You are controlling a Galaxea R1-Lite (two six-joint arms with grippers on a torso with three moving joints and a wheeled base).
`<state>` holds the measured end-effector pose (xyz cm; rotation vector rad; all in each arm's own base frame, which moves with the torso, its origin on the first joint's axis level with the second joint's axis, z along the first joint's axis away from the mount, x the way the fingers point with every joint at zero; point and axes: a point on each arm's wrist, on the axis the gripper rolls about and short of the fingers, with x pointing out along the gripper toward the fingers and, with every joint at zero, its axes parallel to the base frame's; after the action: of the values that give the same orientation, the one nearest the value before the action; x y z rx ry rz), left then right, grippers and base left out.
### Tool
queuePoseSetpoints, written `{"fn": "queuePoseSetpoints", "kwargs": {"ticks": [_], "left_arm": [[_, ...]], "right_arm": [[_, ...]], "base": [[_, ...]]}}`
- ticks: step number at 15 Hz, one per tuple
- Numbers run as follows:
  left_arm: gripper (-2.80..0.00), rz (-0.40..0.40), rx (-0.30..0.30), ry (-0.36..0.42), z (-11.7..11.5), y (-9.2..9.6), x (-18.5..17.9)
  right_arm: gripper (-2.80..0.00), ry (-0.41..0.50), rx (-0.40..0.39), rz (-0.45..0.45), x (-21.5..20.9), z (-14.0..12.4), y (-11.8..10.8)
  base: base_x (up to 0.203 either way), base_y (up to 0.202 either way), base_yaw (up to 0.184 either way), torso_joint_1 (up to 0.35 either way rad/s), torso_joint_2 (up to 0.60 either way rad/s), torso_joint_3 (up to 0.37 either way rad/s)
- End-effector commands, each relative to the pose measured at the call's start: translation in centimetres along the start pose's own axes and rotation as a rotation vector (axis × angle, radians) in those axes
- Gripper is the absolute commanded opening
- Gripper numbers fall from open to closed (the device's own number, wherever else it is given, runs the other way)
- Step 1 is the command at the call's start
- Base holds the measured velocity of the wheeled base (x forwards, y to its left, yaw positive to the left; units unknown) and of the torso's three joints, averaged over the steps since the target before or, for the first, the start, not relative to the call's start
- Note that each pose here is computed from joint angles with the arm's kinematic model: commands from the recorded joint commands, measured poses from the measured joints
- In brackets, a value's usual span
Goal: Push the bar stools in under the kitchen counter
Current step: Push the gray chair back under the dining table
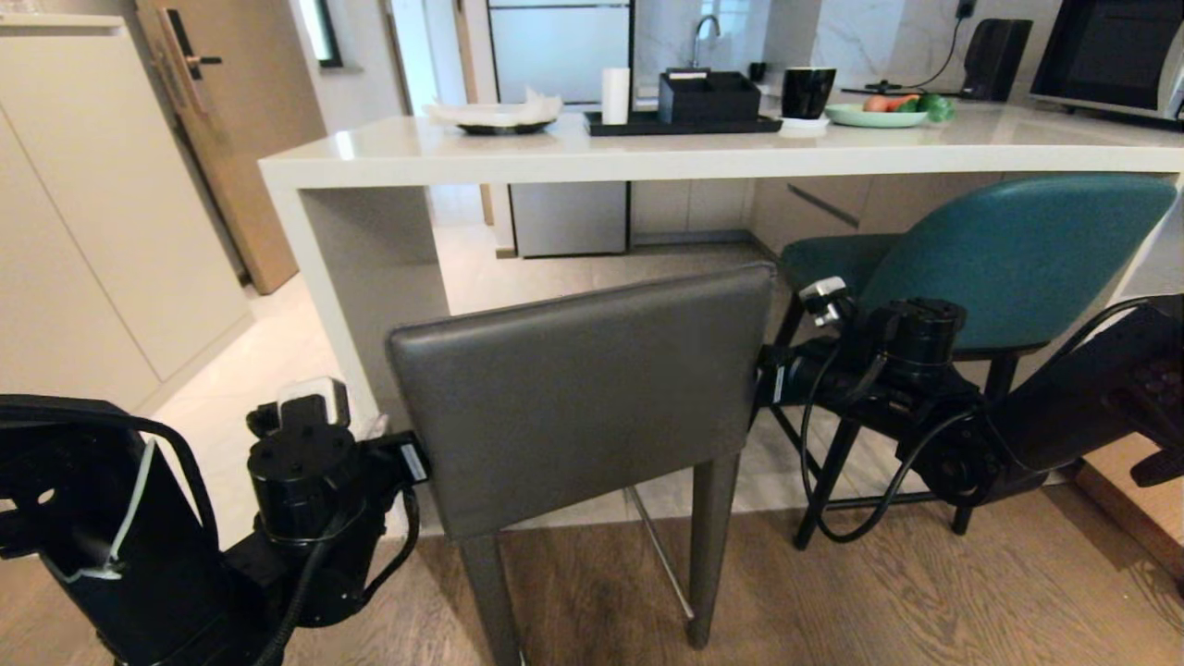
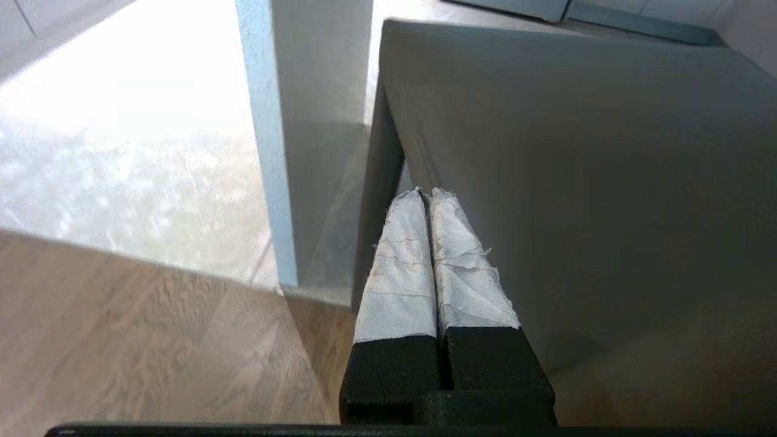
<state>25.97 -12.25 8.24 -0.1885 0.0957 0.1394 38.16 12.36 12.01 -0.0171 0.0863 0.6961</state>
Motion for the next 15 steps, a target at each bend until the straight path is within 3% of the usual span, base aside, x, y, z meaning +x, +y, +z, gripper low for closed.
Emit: {"fn": "queuePoseSetpoints", "kwargs": {"ticks": [1,4,6,9,15], "left_arm": [[-2.80,-0.011,-0.007,0.021,-0.1,0.6,-0.8],[-2.80,-0.056,-0.027,0.018,0.1,1.4,0.0],[-2.80,-0.045,-0.027,0.020,-0.2,1.9,1.6],[-2.80,-0.025,-0.026,0.024,-0.6,2.5,3.0],[-2.80,-0.097,-0.021,0.019,-0.7,1.9,4.0]], "right_arm": [[-2.80,-0.014,-0.007,0.001,-0.4,0.4,0.2],[-2.80,-0.027,-0.014,0.029,-1.3,-0.2,1.8],[-2.80,-0.045,-0.024,0.054,-1.7,-0.6,3.0],[-2.80,-0.032,-0.019,0.058,-1.6,-1.0,3.2],[-2.80,-0.012,-0.013,0.060,-2.2,-1.7,3.4]], "base": [[0.000,0.000,0.000,0.000,0.00,0.000],[0.000,0.000,0.000,0.000,0.00,0.000],[0.000,0.000,0.000,0.000,0.00,0.000],[0.000,0.000,0.000,0.000,0.00,0.000],[0.000,0.000,0.000,0.000,0.00,0.000]]}}
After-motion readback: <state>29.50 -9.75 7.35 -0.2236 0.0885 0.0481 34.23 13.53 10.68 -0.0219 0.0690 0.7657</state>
